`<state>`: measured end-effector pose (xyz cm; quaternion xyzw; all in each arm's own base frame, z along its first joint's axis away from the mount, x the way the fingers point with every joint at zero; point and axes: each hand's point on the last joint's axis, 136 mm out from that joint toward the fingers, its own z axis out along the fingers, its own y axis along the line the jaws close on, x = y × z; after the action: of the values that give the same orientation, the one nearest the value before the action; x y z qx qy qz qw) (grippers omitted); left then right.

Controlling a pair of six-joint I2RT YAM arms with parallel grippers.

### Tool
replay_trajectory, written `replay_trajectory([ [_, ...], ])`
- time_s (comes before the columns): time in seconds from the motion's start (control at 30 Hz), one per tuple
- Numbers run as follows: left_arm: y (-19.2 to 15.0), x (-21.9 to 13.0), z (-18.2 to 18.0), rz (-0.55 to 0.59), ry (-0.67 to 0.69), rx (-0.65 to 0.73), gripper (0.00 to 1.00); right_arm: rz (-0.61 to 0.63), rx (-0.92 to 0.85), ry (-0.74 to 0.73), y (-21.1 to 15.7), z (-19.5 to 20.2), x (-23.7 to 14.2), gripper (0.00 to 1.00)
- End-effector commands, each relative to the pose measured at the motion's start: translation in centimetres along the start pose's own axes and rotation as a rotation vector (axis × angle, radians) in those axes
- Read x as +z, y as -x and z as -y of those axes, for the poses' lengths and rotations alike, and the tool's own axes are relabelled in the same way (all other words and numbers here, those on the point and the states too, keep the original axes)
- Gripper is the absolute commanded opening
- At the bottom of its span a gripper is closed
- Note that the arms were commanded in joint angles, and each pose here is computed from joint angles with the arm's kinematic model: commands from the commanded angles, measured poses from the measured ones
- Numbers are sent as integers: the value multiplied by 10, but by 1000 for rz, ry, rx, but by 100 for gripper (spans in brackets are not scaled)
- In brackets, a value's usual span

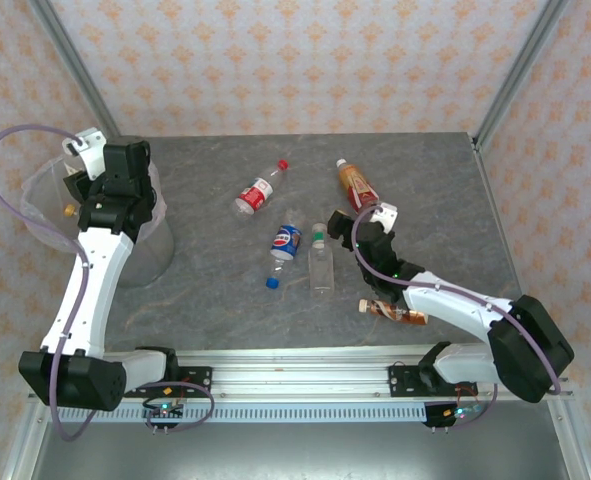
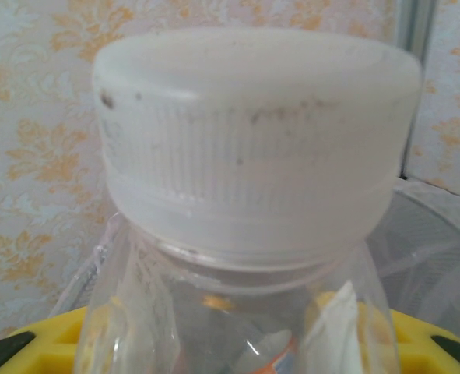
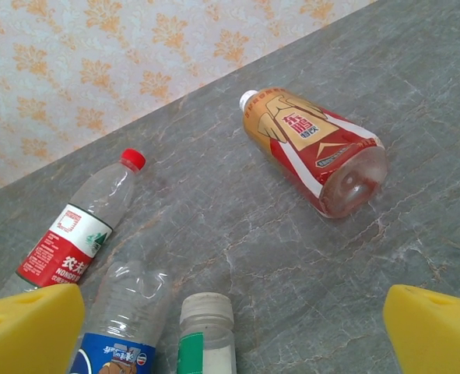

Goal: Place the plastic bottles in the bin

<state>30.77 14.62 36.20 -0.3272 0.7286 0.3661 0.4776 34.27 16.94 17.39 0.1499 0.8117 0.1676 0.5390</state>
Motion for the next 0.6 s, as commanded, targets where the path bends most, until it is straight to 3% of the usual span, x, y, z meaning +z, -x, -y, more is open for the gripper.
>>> replay_trajectory([
  [0.0, -13, 7, -16, -4, 118, -35, 45, 26, -17, 17, 15, -11, 1, 99],
  [0.23, -43, 36, -29, -79, 187, -89, 48, 11, -24, 17, 12, -10, 0, 99],
  [0.57, -80, 69, -17, -239, 139, -118, 53, -9, -31, 12, 8, -8, 0, 99],
])
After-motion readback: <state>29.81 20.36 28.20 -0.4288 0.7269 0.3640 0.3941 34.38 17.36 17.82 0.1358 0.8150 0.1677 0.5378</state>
